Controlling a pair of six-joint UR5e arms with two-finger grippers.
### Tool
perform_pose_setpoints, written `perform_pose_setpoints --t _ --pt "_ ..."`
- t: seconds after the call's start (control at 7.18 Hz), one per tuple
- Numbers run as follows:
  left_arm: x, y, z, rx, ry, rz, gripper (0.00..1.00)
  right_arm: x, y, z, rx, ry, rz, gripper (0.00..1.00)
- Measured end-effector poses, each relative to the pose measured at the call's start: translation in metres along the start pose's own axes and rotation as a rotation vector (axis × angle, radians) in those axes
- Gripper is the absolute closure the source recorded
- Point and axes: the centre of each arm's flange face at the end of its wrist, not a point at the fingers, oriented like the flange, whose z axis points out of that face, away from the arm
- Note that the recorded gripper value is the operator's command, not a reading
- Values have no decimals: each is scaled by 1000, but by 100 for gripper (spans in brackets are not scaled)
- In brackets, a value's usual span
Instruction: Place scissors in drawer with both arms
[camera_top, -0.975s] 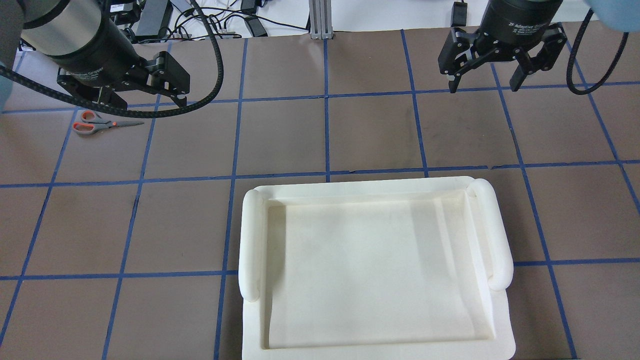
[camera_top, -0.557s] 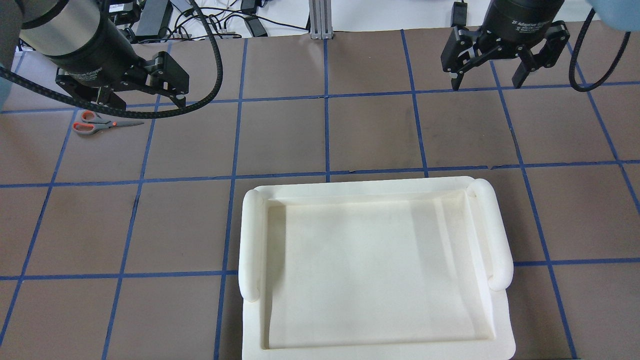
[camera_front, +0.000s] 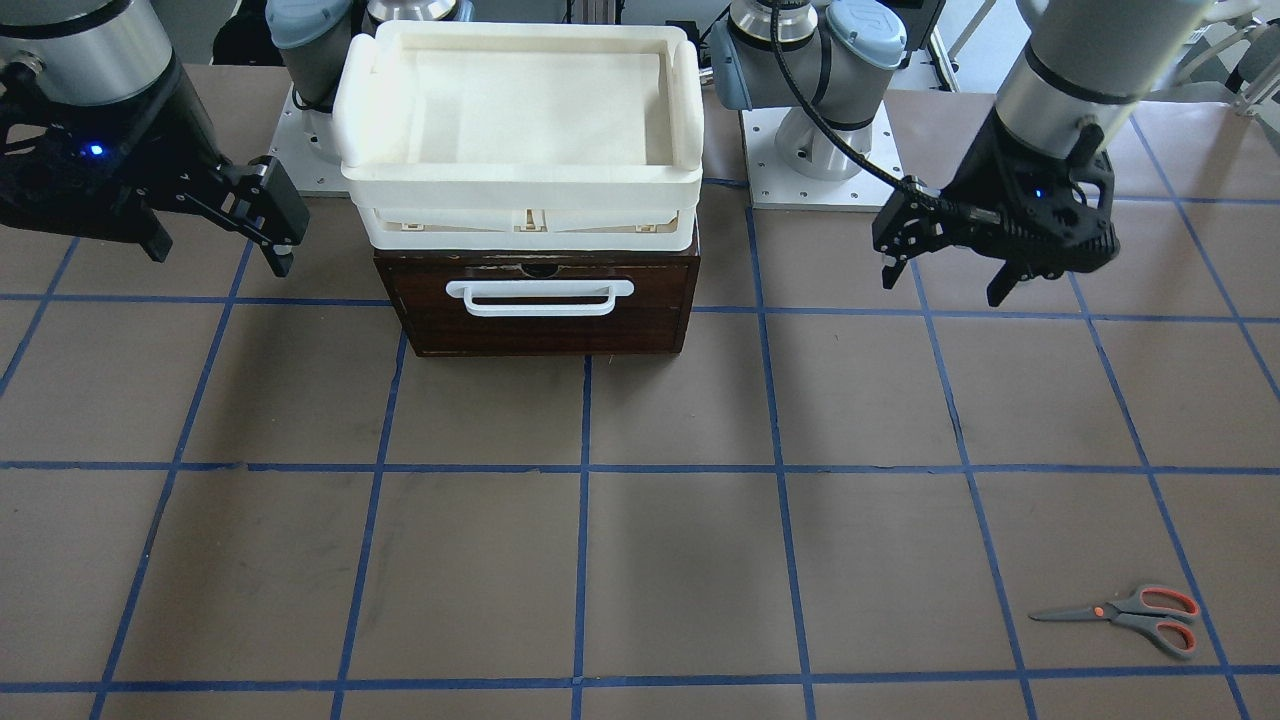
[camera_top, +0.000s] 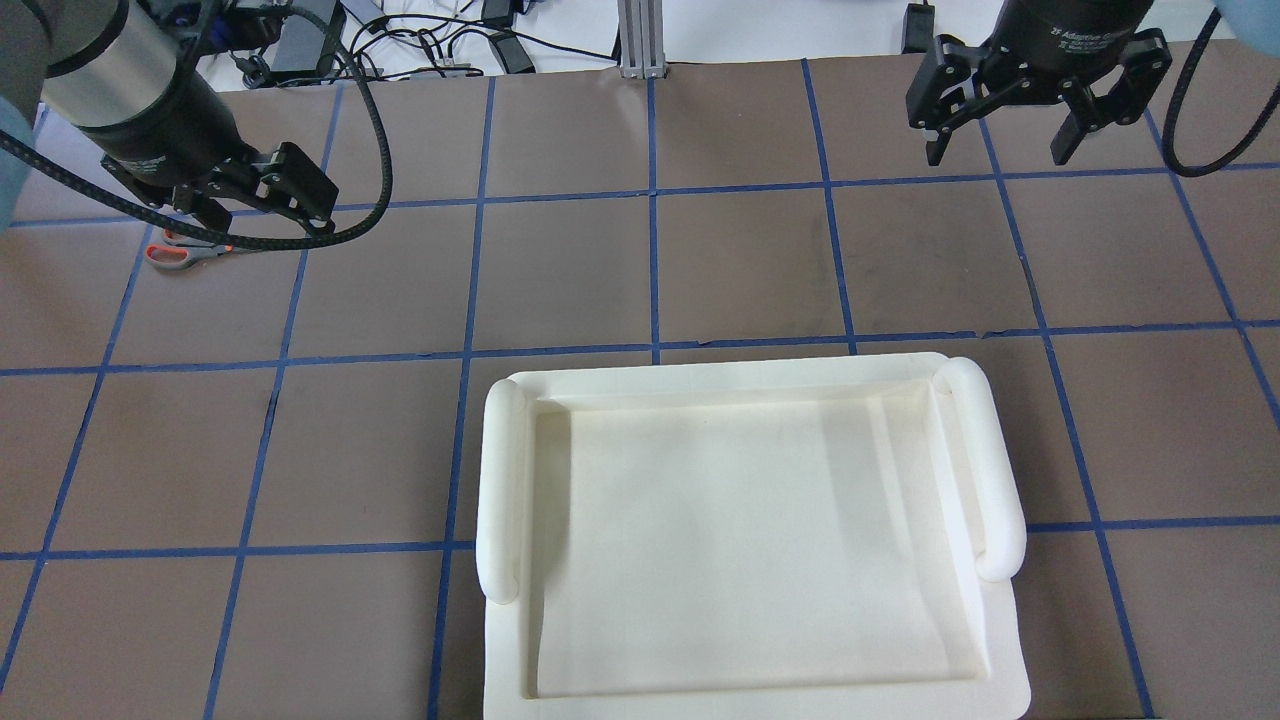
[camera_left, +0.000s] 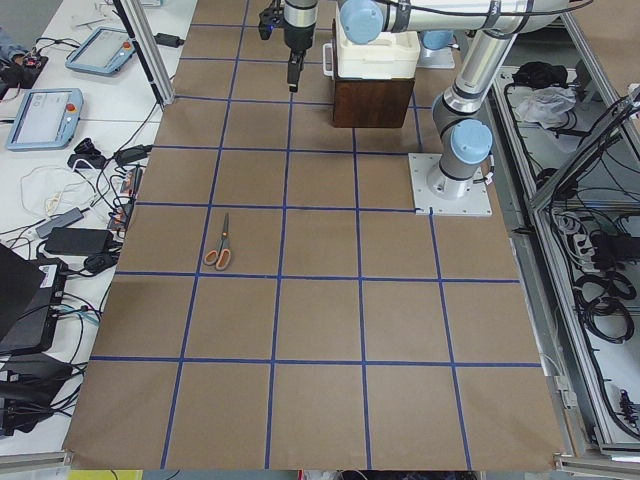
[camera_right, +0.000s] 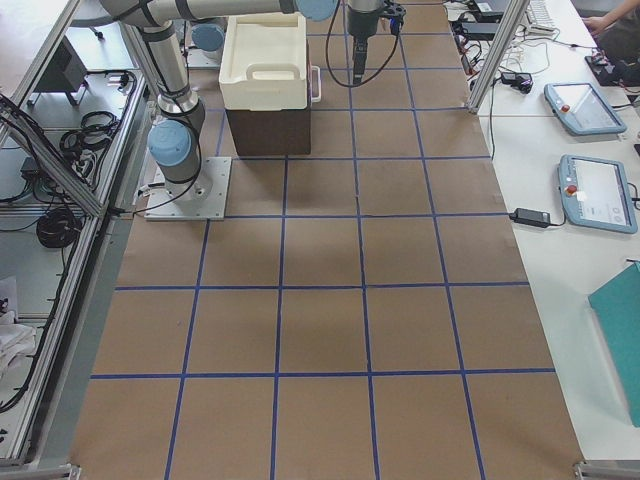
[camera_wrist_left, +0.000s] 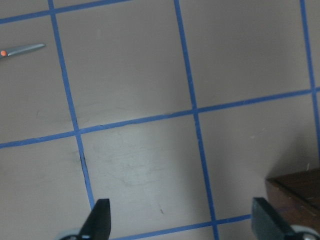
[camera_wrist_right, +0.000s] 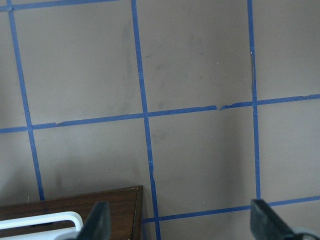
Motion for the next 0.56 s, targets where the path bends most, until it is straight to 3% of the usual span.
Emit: perform_pose_setpoints --t 0.28,0.56 --pt "-88 5 69 -79 60 230 0 -2 2 -7 28 -4 262 0" --pt "-160 -10 128 -47 43 612 0 -17 7 -8 24 -13 513 0"
